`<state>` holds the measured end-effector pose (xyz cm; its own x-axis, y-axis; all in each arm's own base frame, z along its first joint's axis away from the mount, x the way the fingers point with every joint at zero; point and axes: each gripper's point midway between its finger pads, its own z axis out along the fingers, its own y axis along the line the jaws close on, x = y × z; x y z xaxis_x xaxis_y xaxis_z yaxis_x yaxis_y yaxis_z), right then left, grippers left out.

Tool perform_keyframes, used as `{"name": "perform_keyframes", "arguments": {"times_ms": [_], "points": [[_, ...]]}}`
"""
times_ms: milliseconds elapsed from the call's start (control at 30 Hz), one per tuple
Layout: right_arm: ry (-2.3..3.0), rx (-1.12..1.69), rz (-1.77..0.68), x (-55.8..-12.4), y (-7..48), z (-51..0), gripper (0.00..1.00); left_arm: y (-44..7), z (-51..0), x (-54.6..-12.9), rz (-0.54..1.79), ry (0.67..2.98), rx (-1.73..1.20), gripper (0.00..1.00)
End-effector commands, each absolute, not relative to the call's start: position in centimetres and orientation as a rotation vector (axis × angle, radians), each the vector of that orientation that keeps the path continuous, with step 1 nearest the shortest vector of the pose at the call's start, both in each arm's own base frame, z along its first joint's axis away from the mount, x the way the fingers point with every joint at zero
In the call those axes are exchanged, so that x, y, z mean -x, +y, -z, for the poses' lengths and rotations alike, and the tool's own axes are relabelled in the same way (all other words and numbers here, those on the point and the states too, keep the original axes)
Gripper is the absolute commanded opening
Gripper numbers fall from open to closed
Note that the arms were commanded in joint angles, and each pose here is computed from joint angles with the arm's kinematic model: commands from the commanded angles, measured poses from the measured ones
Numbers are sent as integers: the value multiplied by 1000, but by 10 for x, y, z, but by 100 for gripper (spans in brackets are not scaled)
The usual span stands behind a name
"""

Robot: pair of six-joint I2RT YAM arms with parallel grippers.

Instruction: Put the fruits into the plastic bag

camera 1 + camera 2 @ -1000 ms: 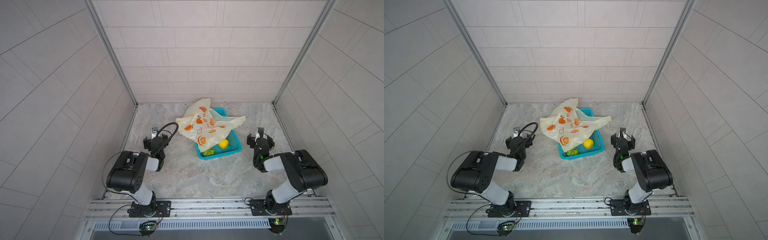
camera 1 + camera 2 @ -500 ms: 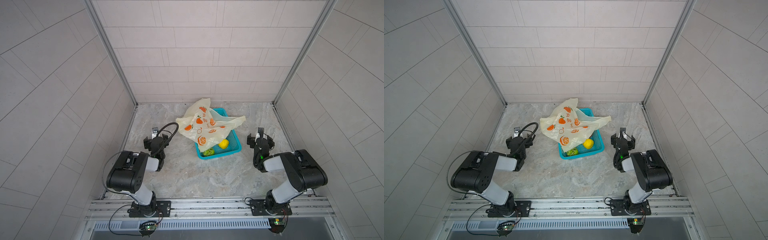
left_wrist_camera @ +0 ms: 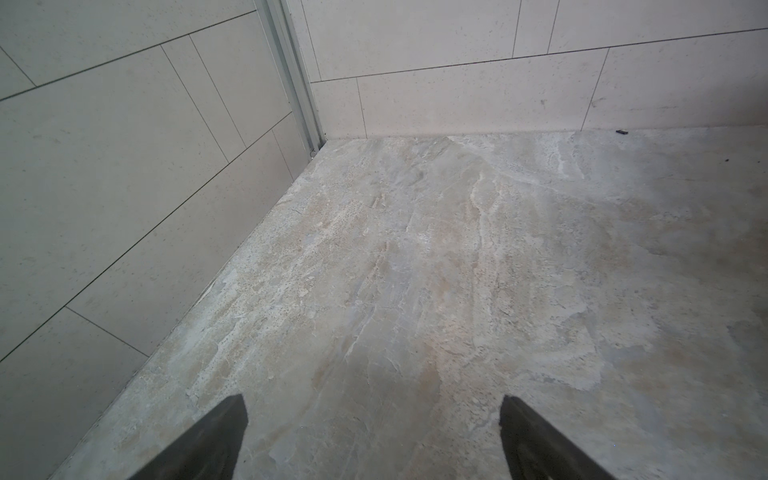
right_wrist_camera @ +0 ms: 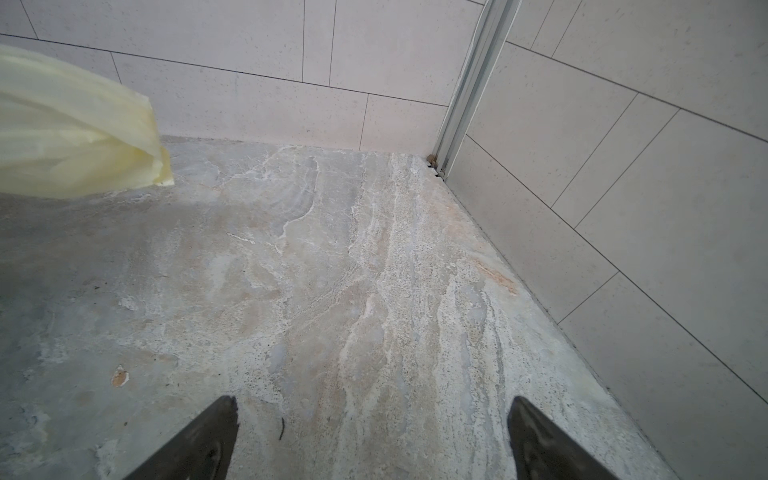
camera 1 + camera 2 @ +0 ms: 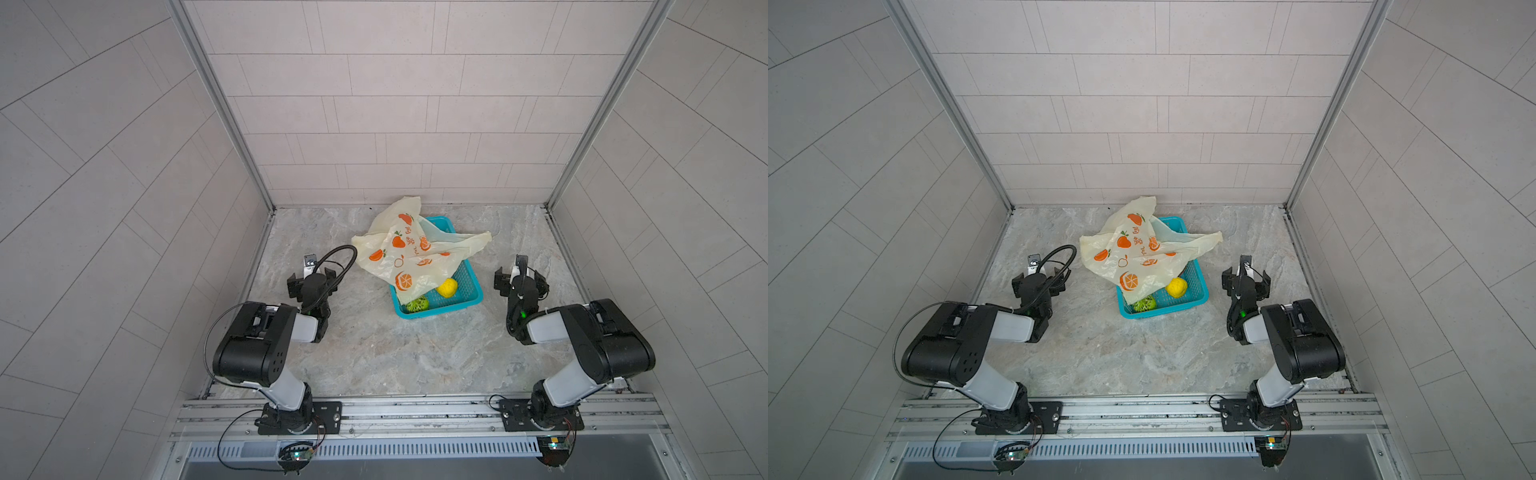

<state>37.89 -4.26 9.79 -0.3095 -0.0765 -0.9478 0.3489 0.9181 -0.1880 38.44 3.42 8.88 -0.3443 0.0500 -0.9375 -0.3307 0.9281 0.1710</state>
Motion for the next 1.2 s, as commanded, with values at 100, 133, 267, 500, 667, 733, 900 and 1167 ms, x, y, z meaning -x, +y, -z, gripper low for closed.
{"name": "perform_keyframes", "arguments": {"times_ms": [100, 133, 267, 500, 667, 733, 900, 1167], "points": [[1835, -197, 448, -379, -44, -99, 99, 35, -94, -387, -390, 1864, 219, 100], [1835, -196, 446, -380, -44, -99, 99, 34, -94, -387, -393, 1861, 219, 100], [1851, -198, 434, -381, -44, -97, 99, 34, -95, -385, -394, 1855, 221, 100], [1861, -208, 430, -381, -46, -96, 99, 34, -94, -388, -383, 1872, 217, 100], [1854, -199, 460, -382, -42, -105, 99, 42, -109, -389, -430, 1866, 257, 100], [1881, -196, 552, -384, -42, -124, 100, 44, -137, -398, -476, 1978, 262, 100], [1864, -304, 528, -413, -37, -216, 100, 58, -199, -403, -626, 1943, 327, 97], [1972, -369, 246, -436, -5, -279, 98, 20, -230, -371, -308, 2056, 522, 100]]}}
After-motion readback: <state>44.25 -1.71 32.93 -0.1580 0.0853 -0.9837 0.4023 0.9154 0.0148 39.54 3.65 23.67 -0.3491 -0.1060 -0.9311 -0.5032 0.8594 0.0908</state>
